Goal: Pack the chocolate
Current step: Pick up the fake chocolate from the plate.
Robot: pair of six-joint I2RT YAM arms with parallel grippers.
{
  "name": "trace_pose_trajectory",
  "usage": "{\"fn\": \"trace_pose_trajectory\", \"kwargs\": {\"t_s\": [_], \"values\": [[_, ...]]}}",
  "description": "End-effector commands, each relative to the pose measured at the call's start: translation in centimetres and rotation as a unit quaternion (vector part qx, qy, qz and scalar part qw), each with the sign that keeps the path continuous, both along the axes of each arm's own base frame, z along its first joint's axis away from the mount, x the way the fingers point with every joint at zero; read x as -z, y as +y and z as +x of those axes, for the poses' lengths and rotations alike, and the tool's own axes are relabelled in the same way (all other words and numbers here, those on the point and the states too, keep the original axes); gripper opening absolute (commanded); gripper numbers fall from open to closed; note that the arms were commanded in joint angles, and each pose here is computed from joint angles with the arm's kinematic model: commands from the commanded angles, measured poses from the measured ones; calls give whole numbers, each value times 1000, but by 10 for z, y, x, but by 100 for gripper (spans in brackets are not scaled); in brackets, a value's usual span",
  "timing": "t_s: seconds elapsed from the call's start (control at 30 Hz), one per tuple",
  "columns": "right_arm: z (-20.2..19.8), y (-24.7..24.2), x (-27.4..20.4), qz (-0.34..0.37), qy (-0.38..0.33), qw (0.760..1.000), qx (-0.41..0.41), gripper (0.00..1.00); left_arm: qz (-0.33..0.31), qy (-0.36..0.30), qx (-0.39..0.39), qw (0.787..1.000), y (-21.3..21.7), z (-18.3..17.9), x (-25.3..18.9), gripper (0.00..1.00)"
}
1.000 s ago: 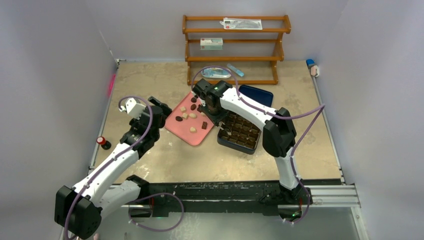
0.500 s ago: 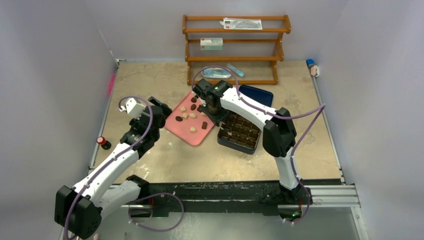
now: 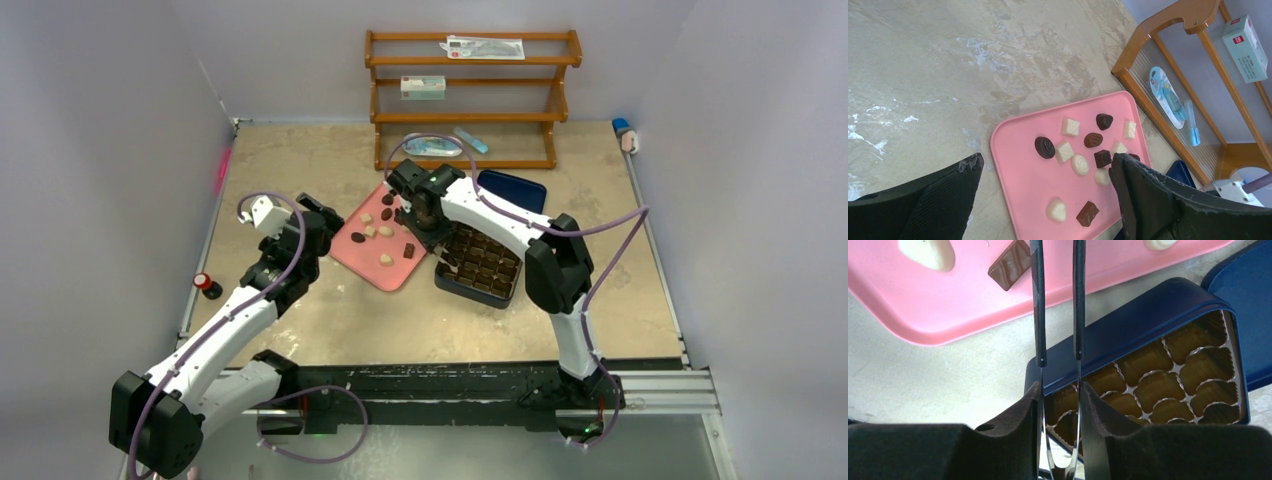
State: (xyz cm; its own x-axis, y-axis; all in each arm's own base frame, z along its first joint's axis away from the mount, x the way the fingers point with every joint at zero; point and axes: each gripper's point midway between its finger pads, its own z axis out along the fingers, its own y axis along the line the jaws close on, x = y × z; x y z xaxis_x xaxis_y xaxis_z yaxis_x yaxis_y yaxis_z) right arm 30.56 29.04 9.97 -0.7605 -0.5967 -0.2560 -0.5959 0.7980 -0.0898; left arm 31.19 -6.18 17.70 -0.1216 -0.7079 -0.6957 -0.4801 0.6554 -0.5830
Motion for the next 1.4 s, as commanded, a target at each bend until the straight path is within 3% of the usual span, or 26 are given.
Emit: {"fn": "trace_pose_trajectory", "kwargs": {"t_s": [0.0, 0.4, 0.7, 0.87, 1.07, 1.37], "values": [[7, 2, -5, 27, -16, 999, 25, 27, -7, -14, -3, 1000, 2, 2, -11, 100], [18, -1, -5, 35, -28, 997, 68, 27, -11, -13, -5, 1000, 1, 2, -10, 100], [26, 9, -25, 87, -63, 993, 54, 16, -9, -15, -7, 1000, 4, 1, -12, 100], [25, 8, -25, 86, -62, 993, 55, 0, -10, -16, -6, 1000, 4, 0, -12, 100], [19, 12, -22, 97, -40, 993, 56, 0, -10, -16, -5, 1000, 3, 1, -13, 100], [28, 15, -39, 187, -44, 978, 83, 0, -10, -14, -7, 1000, 4, 0, -11, 100]]}}
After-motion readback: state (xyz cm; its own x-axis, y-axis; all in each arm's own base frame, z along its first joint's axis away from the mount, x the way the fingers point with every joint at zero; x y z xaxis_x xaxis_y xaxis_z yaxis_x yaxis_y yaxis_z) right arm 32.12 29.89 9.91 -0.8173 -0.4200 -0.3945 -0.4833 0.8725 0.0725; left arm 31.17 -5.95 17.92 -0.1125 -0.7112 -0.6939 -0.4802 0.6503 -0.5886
